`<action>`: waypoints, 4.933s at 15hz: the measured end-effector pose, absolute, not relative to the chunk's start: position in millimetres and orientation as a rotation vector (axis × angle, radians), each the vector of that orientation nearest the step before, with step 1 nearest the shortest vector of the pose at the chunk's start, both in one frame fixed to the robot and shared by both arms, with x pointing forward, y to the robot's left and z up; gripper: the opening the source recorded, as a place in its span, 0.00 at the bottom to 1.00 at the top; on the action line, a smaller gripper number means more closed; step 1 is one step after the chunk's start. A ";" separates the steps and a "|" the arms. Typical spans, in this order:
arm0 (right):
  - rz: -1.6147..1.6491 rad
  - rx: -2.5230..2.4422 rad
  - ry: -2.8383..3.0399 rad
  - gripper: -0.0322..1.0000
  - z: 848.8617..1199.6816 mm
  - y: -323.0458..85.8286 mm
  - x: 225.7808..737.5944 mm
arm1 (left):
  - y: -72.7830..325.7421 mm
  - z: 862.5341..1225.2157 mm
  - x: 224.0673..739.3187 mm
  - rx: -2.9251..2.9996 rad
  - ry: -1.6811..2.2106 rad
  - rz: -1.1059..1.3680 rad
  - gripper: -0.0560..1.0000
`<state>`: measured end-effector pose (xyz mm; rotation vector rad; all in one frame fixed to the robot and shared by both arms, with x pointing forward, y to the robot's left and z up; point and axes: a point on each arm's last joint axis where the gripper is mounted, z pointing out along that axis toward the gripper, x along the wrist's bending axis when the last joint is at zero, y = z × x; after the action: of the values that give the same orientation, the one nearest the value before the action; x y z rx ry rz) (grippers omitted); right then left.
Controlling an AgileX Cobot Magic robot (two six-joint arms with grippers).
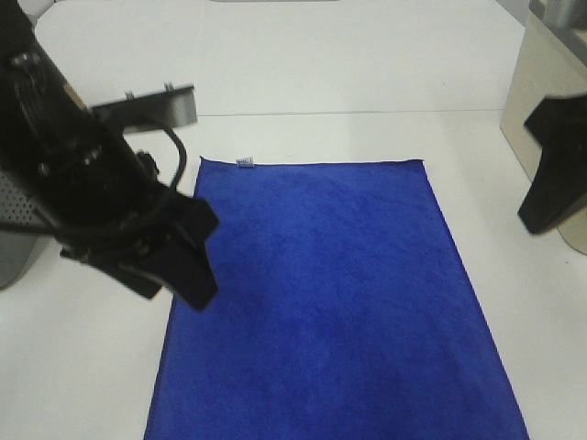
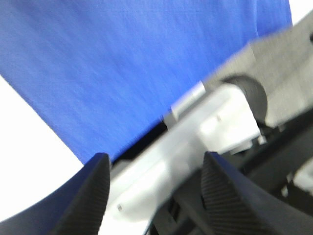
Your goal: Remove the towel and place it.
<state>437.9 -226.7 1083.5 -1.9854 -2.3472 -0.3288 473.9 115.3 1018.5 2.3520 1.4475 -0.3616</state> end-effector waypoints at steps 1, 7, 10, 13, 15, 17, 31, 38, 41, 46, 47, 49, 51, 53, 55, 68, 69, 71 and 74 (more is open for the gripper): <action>-0.406 -2.005 -2.324 0.63 1093.6 -237.3 452.8 | 124.3 1030.9 490.6 2.284 1.481 -0.293 0.55; -0.671 -1.977 -2.082 0.67 1092.3 -266.1 551.8 | 175.6 1055.8 578.8 2.055 1.647 -0.070 0.69; -0.529 -2.093 -2.064 0.78 1078.3 -275.4 572.4 | 177.1 1038.8 614.0 2.027 1.705 -0.035 0.74; -0.476 -2.194 -2.048 0.81 1060.7 -281.9 589.5 | 171.1 1017.3 646.6 2.018 1.740 -0.026 0.74; -0.515 -2.155 -2.119 0.81 1052.0 -276.6 607.2 | 167.2 1004.4 662.9 2.004 1.753 -0.025 0.74; -0.540 -2.047 -2.237 0.81 1041.2 -260.9 629.8 | 163.7 994.8 676.6 1.994 1.763 -0.028 0.74; -0.462 -1.927 -2.259 0.80 920.1 -246.3 726.4 | 176.6 907.1 738.9 1.963 1.824 -0.079 0.74; -0.461 -1.943 -2.287 0.79 880.9 -247.9 736.4 | 169.2 883.0 763.7 1.931 1.783 -0.079 0.74; -0.468 -1.946 -2.289 0.79 876.5 -247.7 739.9 | 168.8 878.9 763.7 1.943 1.773 -0.085 0.74; -0.469 -1.944 -2.286 0.78 876.1 -247.5 740.4 | 168.6 878.7 764.2 1.950 1.762 -0.083 0.74; -0.466 -1.944 -2.287 0.77 875.5 -247.6 740.4 | 168.4 878.7 764.1 1.949 1.762 -0.086 0.74; -0.471 -1.944 -2.282 0.77 875.2 -247.2 740.7 | 167.1 877.2 764.0 1.933 1.765 -0.106 0.74; -0.515 -1.935 -2.241 0.77 872.5 -243.4 741.7 | 160.6 874.9 764.2 1.903 1.750 -0.142 0.74; -0.585 -1.900 -2.183 0.73 869.0 -233.7 741.9 | 142.1 872.4 762.2 1.897 1.694 -0.159 0.73; -0.591 -1.854 -2.223 0.69 867.9 -222.5 740.9 | 134.9 871.1 760.8 1.901 1.680 -0.165 0.73; -0.590 -1.884 -2.383 0.04 864.1 -224.9 749.5 | 137.7 863.7 767.8 1.960 1.600 -0.023 0.05; -0.615 -1.889 -2.418 0.04 865.7 -225.3 753.9 | 137.3 867.3 770.8 1.973 1.561 0.009 0.05; -0.670 -1.906 -2.485 0.04 871.1 -226.9 765.3 | 136.1 886.6 780.8 1.972 1.467 0.107 0.05; -0.839 -1.919 -2.579 0.04 898.8 -226.6 782.8 | 136.4 920.9 796.5 1.891 1.368 0.291 0.05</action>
<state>782.8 -226.6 898.8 -1.9190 -2.5793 -0.8392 796.5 136.4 920.9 1.8906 1.3683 0.2906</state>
